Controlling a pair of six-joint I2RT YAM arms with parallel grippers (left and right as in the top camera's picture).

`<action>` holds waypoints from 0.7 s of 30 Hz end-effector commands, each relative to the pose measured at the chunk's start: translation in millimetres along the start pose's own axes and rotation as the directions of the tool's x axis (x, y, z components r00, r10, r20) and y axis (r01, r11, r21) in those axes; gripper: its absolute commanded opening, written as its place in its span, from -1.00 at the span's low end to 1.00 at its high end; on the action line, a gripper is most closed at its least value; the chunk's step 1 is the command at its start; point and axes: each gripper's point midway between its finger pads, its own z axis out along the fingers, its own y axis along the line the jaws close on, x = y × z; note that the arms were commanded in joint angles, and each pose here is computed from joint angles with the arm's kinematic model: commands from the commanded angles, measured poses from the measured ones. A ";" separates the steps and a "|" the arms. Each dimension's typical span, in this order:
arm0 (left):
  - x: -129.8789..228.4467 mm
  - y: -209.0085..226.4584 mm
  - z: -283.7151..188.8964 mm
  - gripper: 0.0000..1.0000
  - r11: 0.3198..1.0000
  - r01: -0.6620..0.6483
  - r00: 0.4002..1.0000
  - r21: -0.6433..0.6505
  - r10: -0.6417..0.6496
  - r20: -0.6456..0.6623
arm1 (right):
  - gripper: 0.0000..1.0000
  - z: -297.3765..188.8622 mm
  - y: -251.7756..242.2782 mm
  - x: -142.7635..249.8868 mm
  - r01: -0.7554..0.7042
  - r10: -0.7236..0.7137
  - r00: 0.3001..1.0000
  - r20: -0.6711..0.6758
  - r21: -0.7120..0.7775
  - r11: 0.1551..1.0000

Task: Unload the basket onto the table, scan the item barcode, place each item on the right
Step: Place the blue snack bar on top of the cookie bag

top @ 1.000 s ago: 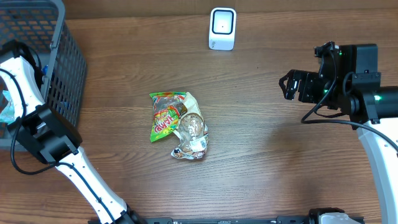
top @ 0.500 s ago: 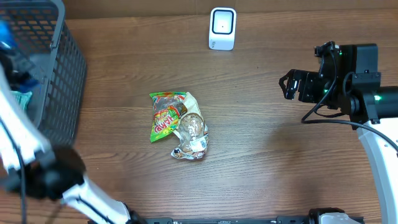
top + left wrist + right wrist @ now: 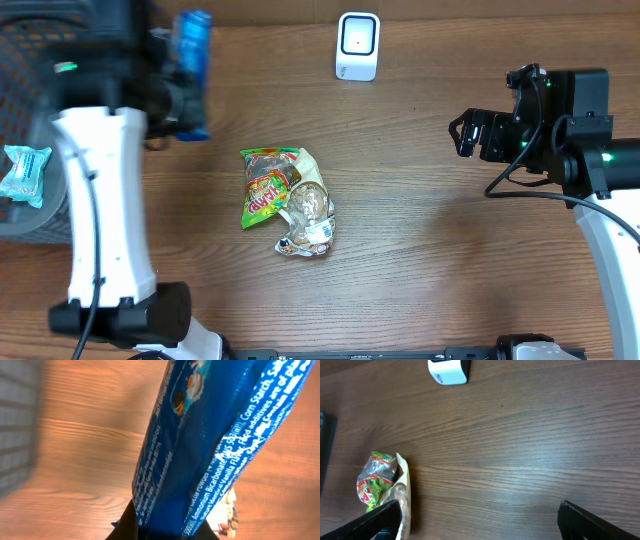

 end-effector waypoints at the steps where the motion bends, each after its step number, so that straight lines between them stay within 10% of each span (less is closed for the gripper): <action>1: 43.1 -56.4 51.1 -0.92 0.985 -0.115 0.978 0.131 0.135 -0.157 | 1.00 -4.3 5.2 -6.1 0.010 -0.010 1.000 0.020 -0.014 1.000; 11: 143.9 -74.6 147.7 -0.91 0.973 -0.200 0.890 0.111 0.228 -0.394 | 1.00 -4.4 5.0 -4.7 0.008 -0.008 1.000 0.014 -0.014 1.000; 13: 145.8 -73.6 148.6 -0.79 0.974 -0.200 0.888 0.109 0.227 -0.400 | 1.00 -4.3 5.0 -5.1 0.009 -0.008 1.000 0.016 -0.014 1.000; 17: 147.2 -73.0 147.8 0.06 0.974 -0.200 0.885 0.108 0.227 -0.407 | 1.00 -4.3 5.0 -4.9 0.008 -0.008 1.000 0.015 -0.014 1.000; 21: 128.3 -74.3 126.3 0.08 0.977 -0.183 0.901 0.110 0.211 -0.379 | 1.00 -4.3 5.1 -5.8 0.010 -0.010 1.000 0.019 -0.014 1.000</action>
